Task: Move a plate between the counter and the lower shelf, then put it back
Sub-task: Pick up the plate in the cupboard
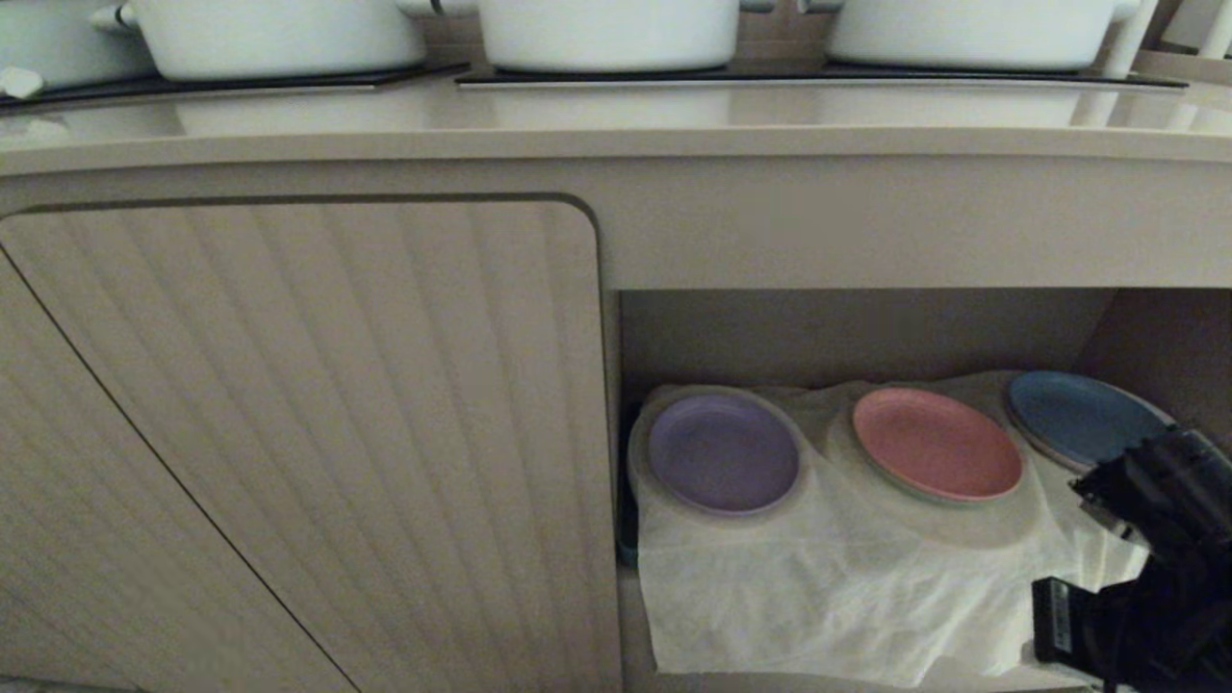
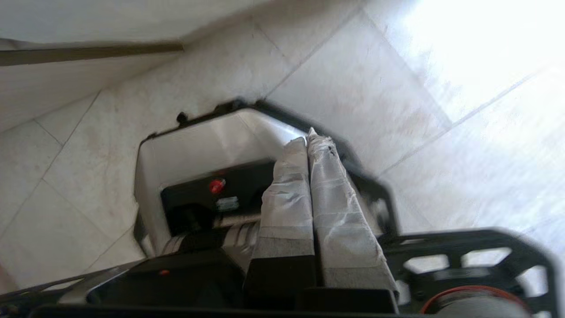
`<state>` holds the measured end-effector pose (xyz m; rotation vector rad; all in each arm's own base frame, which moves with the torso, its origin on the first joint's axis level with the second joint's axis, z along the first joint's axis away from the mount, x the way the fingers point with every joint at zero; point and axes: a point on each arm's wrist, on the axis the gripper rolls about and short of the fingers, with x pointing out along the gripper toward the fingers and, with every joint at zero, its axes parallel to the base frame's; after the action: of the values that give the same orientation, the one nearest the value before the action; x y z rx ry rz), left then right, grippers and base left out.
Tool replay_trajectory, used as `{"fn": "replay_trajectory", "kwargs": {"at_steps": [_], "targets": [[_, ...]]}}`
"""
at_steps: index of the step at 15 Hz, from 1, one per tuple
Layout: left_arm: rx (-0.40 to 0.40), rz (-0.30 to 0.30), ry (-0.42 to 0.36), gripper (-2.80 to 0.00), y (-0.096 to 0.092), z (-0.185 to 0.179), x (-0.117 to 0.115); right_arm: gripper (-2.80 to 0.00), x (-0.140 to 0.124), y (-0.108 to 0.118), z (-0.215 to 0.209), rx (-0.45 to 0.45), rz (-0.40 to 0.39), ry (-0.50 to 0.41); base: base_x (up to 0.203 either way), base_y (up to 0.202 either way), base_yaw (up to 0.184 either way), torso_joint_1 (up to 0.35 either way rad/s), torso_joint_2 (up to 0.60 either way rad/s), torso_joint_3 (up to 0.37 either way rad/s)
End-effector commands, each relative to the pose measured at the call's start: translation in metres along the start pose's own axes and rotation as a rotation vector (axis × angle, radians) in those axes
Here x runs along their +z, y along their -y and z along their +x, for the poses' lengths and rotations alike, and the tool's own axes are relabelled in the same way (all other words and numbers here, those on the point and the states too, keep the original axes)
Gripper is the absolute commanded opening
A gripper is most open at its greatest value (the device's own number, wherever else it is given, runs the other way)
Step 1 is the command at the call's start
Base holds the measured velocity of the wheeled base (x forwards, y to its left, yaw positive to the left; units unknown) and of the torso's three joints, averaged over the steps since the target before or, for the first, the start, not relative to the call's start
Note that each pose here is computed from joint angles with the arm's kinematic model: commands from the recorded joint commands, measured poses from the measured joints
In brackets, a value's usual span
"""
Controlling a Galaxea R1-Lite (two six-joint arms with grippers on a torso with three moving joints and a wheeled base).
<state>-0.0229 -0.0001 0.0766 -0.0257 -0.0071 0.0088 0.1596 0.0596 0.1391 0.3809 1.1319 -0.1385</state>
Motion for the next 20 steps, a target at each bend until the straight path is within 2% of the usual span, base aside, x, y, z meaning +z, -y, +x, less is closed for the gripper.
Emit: {"fn": "replay_trajectory", "kwargs": {"at_steps": [1,4,7,8,10,13,14,16,20], "targets": [[0.000,0.000,-0.001,-2.80,0.000,0.000,0.000,-2.80,-0.002,0.005,-0.013,-0.004,-0.039,0.074,0.000,0.000,0.000,0.000,0.00,0.000],[0.000,0.000,-0.001,-2.80,0.000,0.000,0.000,-2.80,-0.005,0.013,-0.020,-0.016,-0.085,0.114,0.000,0.000,0.000,0.000,0.00,0.000],[0.000,0.000,-0.001,-2.80,0.000,0.000,0.000,-2.80,-0.015,0.031,-0.015,-0.092,-0.144,0.133,0.000,0.000,0.000,0.000,0.00,0.000],[0.000,0.000,-0.001,-2.80,0.000,0.000,0.000,-2.80,-0.013,0.033,-0.015,-0.091,-0.146,0.170,0.000,0.000,0.000,0.000,0.00,0.000],[0.000,0.000,-0.001,-2.80,0.000,0.000,0.000,-2.80,-0.008,0.035,-0.014,-0.068,-0.187,0.265,0.000,0.000,0.000,0.000,0.00,0.000],[0.000,0.000,-0.001,-2.80,0.000,0.000,0.000,-2.80,-0.009,0.047,-0.016,-0.056,-0.338,0.454,0.000,0.000,0.000,0.000,0.00,0.000],[0.000,0.000,-0.001,-2.80,0.000,0.000,0.000,-2.80,-0.011,0.049,-0.018,-0.015,-0.367,0.527,0.000,0.000,0.000,0.000,0.00,0.000],[0.000,0.000,-0.001,-2.80,0.000,0.000,0.000,-2.80,-0.019,0.055,-0.030,0.099,-0.390,0.657,0.000,0.000,0.000,0.000,0.00,0.000],[0.000,0.000,-0.001,-2.80,0.000,0.000,0.000,-2.80,-0.053,0.074,-0.041,0.147,-0.376,0.814,0.000,0.000,0.000,0.000,0.00,0.000]]}}
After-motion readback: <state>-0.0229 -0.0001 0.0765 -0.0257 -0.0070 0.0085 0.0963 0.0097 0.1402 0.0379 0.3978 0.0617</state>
